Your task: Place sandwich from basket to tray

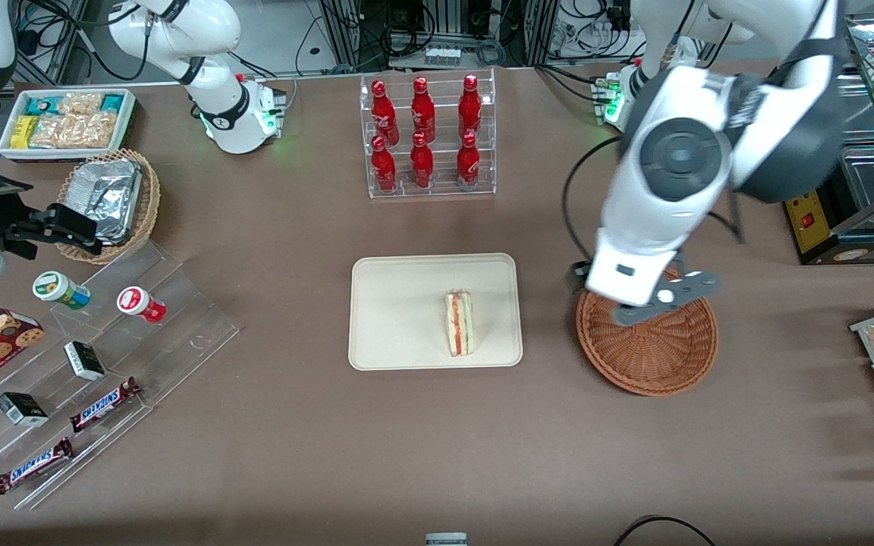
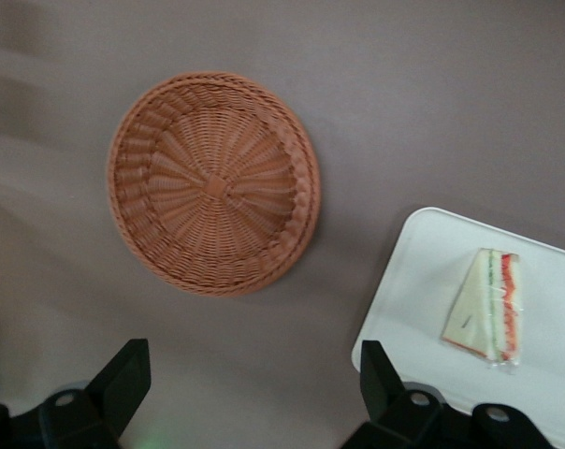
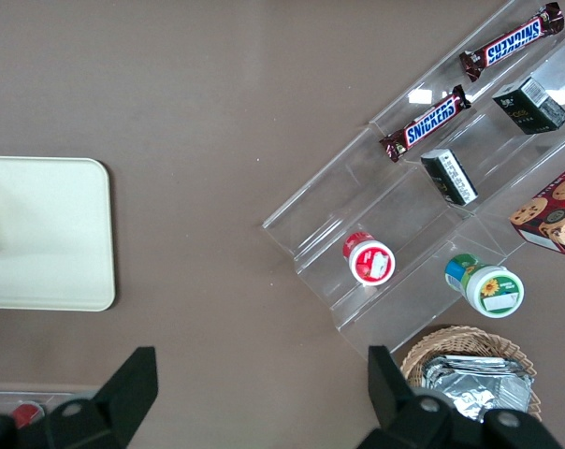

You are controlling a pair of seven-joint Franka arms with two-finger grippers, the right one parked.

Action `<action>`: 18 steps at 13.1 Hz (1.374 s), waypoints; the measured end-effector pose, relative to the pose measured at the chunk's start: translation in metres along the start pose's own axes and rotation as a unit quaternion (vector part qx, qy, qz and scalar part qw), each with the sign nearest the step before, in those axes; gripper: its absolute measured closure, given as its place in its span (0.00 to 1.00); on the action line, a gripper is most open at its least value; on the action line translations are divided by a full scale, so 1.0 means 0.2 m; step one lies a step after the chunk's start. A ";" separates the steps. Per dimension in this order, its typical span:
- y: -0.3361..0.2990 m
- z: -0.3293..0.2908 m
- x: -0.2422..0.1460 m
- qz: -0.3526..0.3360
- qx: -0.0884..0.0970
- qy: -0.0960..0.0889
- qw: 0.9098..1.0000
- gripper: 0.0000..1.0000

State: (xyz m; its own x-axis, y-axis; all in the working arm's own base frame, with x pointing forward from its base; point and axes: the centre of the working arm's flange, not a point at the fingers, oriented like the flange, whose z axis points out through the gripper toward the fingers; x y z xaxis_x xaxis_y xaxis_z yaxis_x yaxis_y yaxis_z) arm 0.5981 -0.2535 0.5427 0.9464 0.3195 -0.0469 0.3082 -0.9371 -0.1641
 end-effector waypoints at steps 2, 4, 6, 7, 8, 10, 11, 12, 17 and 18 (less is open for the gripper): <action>-0.17 -0.04 0.06 0.017 0.003 -0.006 1.000 0.01; -0.37 -0.06 0.11 0.038 0.000 -0.013 0.999 0.01; -0.59 -0.09 0.15 0.060 -0.011 -0.019 0.998 0.01; -0.70 -0.11 0.15 0.073 -0.023 -0.024 0.997 0.01; -0.80 -0.13 0.14 0.085 -0.036 -0.027 0.995 0.01; -0.96 -0.16 0.13 0.107 -0.054 -0.029 0.992 0.01; -1.00 -0.17 0.10 0.113 -0.056 -0.029 0.992 0.01; -1.01 -0.18 0.08 0.115 -0.056 -0.029 0.991 0.01; -1.05 -0.20 0.07 0.126 -0.062 -0.024 0.990 0.00; -1.12 -0.19 0.10 0.141 -0.070 -0.024 0.987 0.00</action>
State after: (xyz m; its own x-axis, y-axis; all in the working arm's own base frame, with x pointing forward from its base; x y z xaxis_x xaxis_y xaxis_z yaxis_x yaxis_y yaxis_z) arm 0.5526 -0.0426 0.6161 0.9919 0.0461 -0.1182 0.0464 -0.9989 0.0000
